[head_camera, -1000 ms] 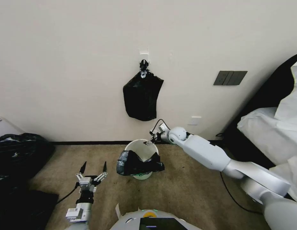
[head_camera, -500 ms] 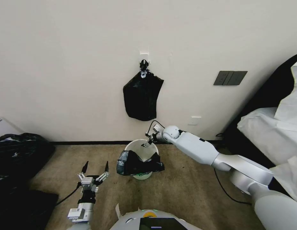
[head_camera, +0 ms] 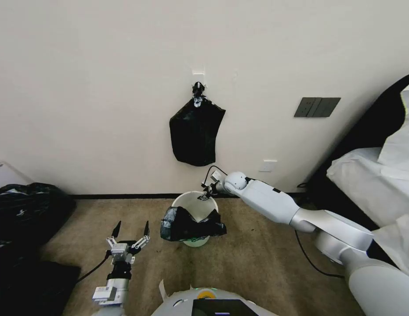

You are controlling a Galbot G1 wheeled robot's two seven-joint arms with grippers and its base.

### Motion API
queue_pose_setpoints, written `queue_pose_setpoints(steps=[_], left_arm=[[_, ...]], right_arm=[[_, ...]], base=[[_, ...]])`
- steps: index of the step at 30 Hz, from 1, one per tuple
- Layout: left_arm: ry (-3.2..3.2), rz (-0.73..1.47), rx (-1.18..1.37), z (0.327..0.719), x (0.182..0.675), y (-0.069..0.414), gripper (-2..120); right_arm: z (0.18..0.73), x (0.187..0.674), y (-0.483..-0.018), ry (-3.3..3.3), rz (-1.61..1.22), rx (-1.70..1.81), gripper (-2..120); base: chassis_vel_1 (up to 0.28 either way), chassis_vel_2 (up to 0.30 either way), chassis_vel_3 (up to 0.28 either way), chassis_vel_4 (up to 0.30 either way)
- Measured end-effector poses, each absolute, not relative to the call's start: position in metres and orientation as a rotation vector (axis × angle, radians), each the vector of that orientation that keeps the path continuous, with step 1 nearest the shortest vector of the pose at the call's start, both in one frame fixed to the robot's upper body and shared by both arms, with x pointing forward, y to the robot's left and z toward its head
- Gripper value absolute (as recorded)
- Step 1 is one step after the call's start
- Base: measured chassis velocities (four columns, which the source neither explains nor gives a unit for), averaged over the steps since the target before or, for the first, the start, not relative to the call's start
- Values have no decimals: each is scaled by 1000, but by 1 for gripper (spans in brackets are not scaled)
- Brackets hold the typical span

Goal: Place a trash bag onto the trash bin.

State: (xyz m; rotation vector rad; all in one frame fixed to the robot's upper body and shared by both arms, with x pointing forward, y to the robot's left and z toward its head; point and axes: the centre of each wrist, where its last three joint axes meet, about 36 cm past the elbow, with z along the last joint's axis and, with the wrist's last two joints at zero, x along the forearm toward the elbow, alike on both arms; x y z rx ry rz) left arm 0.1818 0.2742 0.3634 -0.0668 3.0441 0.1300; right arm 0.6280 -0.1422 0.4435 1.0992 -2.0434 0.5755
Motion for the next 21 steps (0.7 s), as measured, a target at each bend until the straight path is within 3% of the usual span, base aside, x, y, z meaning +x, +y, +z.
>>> queue_pose_setpoints(steps=[1, 13, 21], left_arm=[[3044, 130, -66, 363, 182, 274, 100], [3043, 125, -59, 361, 183, 273, 100], [3035, 111, -57, 364, 188, 272, 100]], right_arm=[[444, 628, -142, -2043, 575, 1099, 50], [428, 627, -126, -1995, 581, 1112, 8], [429, 620, -134, -2003, 527, 1106, 6]], base=[[0, 0, 0, 0], [0, 0, 0, 0], [0, 0, 0, 0]])
